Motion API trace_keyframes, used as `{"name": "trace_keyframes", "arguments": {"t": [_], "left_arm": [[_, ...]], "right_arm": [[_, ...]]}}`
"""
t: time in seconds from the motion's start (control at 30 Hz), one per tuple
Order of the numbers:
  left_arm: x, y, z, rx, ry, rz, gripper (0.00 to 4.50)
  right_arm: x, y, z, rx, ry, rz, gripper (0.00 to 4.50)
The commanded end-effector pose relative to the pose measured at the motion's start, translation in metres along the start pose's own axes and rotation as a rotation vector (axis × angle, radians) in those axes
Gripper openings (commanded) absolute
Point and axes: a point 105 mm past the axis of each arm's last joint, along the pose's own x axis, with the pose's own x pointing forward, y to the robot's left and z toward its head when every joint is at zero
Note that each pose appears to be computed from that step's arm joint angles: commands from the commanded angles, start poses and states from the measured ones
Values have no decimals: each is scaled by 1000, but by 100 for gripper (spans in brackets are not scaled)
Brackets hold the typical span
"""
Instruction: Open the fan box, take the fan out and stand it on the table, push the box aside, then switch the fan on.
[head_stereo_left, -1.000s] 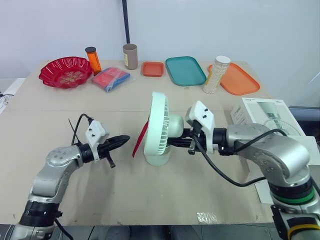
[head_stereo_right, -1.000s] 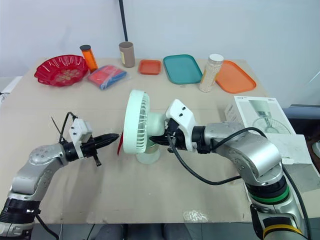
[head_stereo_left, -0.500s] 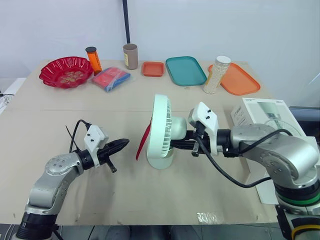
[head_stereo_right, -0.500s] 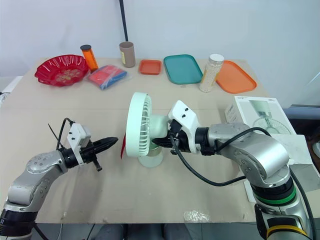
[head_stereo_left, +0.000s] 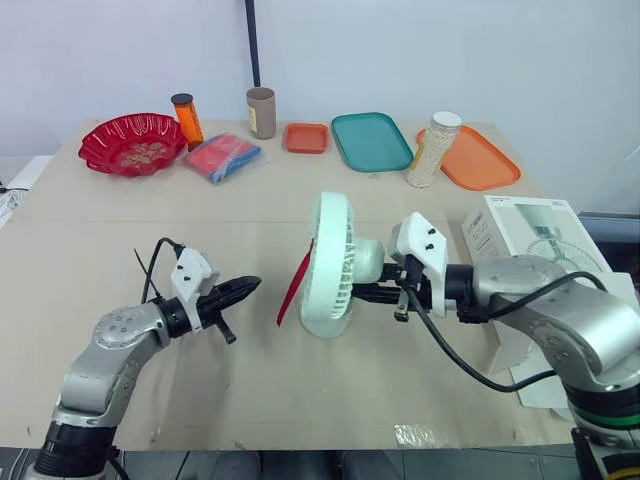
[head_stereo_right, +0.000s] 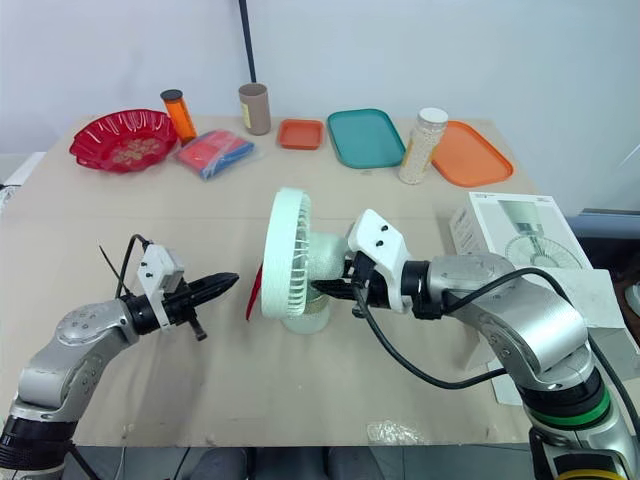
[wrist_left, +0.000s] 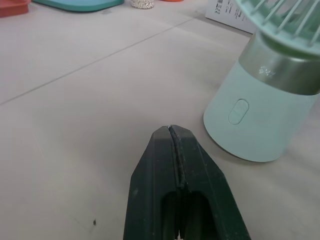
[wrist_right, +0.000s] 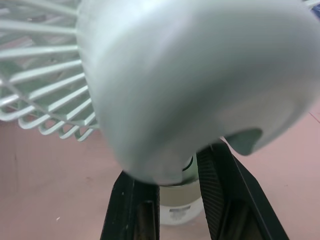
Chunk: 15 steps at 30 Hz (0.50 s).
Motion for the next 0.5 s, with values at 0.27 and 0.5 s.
{"name": "trace_keyframes", "arguments": {"t": [0.27,0.5], "left_arm": [[6,1,12,37,-23,-26,4],[7,5,17,56,-30,-30,4]], "right_arm": [[-7,-9,21,-53,-101,-64,92],[-9,-15,20,-64,-108,-94,92]]}}
